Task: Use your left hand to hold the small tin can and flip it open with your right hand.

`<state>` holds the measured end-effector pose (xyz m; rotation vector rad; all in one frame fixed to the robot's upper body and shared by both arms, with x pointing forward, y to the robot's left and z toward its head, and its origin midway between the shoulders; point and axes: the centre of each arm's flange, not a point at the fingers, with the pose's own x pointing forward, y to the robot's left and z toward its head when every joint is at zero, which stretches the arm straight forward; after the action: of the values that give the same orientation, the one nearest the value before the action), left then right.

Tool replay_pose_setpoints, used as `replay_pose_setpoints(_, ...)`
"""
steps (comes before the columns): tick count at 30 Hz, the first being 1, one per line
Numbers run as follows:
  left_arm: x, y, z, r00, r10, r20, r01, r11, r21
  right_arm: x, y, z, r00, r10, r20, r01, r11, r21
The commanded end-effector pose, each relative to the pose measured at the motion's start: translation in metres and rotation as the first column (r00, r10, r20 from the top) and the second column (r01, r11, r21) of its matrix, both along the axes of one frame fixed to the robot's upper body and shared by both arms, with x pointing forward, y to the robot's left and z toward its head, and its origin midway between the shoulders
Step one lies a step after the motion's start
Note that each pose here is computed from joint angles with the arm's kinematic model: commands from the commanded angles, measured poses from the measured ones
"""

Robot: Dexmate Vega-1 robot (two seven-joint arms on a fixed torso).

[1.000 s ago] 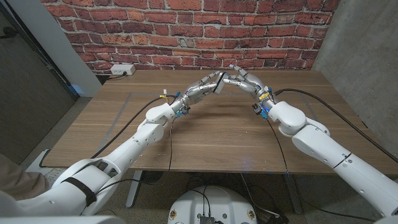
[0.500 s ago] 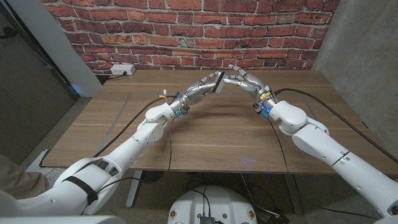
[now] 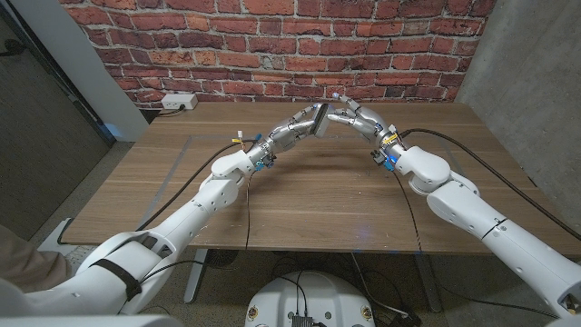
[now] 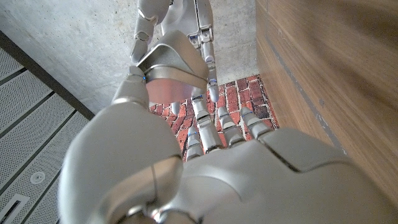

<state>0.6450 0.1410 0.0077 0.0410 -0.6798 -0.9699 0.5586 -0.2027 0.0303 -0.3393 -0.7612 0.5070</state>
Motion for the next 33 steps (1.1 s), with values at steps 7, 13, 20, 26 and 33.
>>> replay_pose_setpoints(7,-0.0038,0.0046,0.0028,0.998,-0.056,-0.011,0.056,0.998,-0.03,0.0144,0.0018,-0.0012,0.996,0.088,0.019,-0.088,0.996,-0.019)
replay_pose_setpoints(13,-0.0051,0.0062,0.0023,0.998,-0.057,-0.011,0.057,0.998,-0.029,0.0145,0.0035,-0.001,0.996,0.088,0.017,-0.088,0.996,-0.02)
replay_pose_setpoints(20,-0.0055,0.008,0.0002,0.998,-0.054,-0.015,0.054,0.998,-0.03,0.0134,0.004,-0.0014,0.996,0.091,0.017,-0.091,0.996,-0.021)
replay_pose_setpoints(26,-0.0062,0.0087,-0.0006,0.998,-0.054,-0.014,0.053,0.998,-0.031,0.0145,0.0031,-0.002,0.995,0.099,0.009,-0.099,0.995,-0.017)
replay_pose_setpoints(33,-0.0068,0.0097,-0.0022,0.998,-0.057,-0.017,0.056,0.998,-0.036,0.0125,0.003,-0.0019,0.995,0.099,0.011,-0.099,0.995,-0.018)
